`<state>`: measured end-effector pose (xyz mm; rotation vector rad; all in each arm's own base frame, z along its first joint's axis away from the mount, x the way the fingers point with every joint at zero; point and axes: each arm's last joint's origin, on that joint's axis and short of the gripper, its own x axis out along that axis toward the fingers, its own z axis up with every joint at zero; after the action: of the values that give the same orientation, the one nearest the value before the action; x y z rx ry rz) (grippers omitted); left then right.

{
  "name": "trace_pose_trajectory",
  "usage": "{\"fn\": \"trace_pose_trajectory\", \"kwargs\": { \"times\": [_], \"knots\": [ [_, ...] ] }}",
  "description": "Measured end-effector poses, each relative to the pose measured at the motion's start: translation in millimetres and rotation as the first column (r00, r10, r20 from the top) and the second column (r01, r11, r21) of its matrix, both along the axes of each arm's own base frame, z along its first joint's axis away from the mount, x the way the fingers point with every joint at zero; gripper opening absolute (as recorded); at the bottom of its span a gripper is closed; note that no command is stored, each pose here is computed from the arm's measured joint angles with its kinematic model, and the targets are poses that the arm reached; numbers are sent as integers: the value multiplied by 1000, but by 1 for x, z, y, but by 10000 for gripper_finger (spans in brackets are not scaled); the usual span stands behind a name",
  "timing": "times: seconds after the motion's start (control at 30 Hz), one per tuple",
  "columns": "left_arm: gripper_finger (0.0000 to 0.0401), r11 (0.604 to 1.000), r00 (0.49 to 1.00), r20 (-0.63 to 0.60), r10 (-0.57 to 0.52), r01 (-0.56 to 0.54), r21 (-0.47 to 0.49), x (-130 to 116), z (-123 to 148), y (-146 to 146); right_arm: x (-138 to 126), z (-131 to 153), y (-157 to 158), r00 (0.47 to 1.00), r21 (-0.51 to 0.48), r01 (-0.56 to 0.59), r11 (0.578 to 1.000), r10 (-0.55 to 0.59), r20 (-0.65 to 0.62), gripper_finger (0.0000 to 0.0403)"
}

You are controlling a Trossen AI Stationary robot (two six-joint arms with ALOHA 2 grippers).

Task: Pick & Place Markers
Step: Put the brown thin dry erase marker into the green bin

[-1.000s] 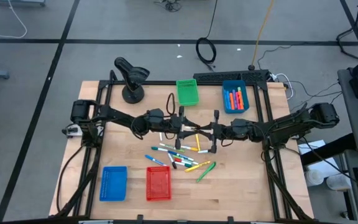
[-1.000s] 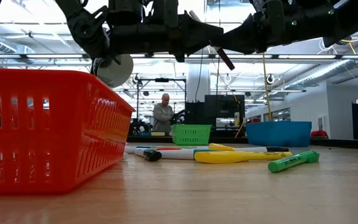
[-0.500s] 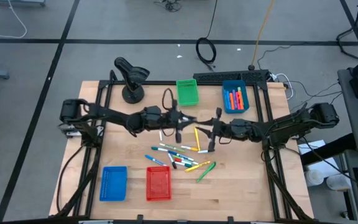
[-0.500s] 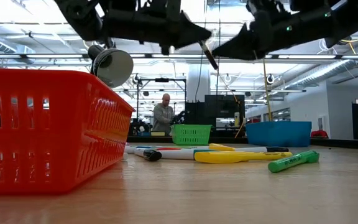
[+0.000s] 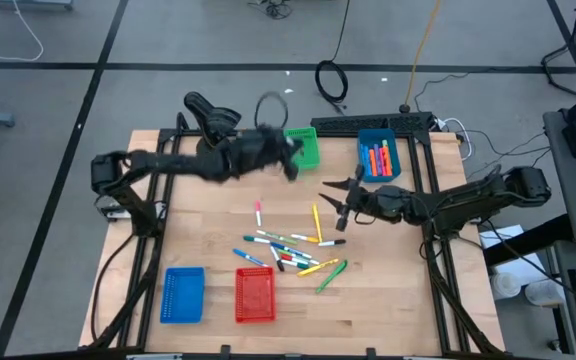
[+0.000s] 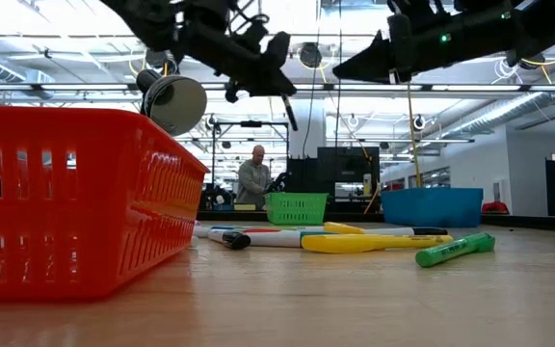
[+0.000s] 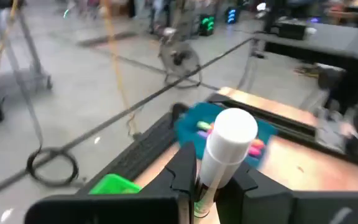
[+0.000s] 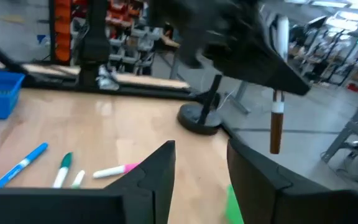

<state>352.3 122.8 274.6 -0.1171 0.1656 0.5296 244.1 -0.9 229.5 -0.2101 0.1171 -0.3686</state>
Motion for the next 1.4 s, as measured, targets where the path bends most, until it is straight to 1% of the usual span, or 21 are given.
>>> {"fn": "trace_pose_trajectory", "kwargs": {
  "times": [0.07,0.13,0.2,0.27,0.3,0.37,0.5,0.63,0.7,0.77,0.87,0.93,1.17,1.27,1.4],
  "knots": [
    [31,997,1000,-7,29,-29,-68,2,10,23,-3,6,-4,1000,-27,16,1000,-15,17,134],
    [31,988,998,-49,42,-49,-145,5,10,43,-7,12,-9,999,-52,35,998,-33,35,134],
    [31,977,998,-54,32,-42,-209,13,8,62,-12,19,-14,997,-54,57,997,-53,62,134],
    [31,959,996,-88,11,-36,-282,19,-2,77,-16,24,-17,993,-34,76,997,-72,92,134],
    [31,954,996,-91,3,-30,-299,24,-7,83,-18,25,-18,994,-24,77,997,-75,86,133],
    [31,941,991,-135,-9,-38,-337,31,-25,92,-21,24,-18,995,-8,73,997,-73,65,131],
    [31,917,978,-207,7,-89,-389,40,-65,104,-25,20,-18,997,-11,72,997,-72,-1,130],
    [31,890,970,-240,38,-143,-433,39,-87,116,-26,19,-18,997,-9,72,997,-72,-12,130],
    [32,883,964,-263,46,-162,-440,37,-95,120,-26,19,-18,997,-10,72,997,-72,-9,130],
    [41,884,959,-280,39,-163,-438,37,-96,120,-25,20,-18,997,-10,72,997,-72,-1,130],
    [65,895,964,-266,14,-131,-427,38,-91,116,-25,20,-18,997,-9,71,997,-71,2,130],
    [81,902,963,-269,-21,-97,-421,39,-89,113,-25,20,-18,997,-8,71,997,-71,2,130],
    [125,939,950,-299,-96,-14,-344,46,-86,100,-26,19,-18,997,19,73,997,-73,1,130],
    [140,955,938,-322,-126,28,-294,46,-78,95,-26,19,-18,997,22,74,997,-74,1,130],
    [155,970,943,-304,-134,61,-237,40,-52,90,-26,19,-18,997,22,74,997,-74,-1,130]
  ]
}}
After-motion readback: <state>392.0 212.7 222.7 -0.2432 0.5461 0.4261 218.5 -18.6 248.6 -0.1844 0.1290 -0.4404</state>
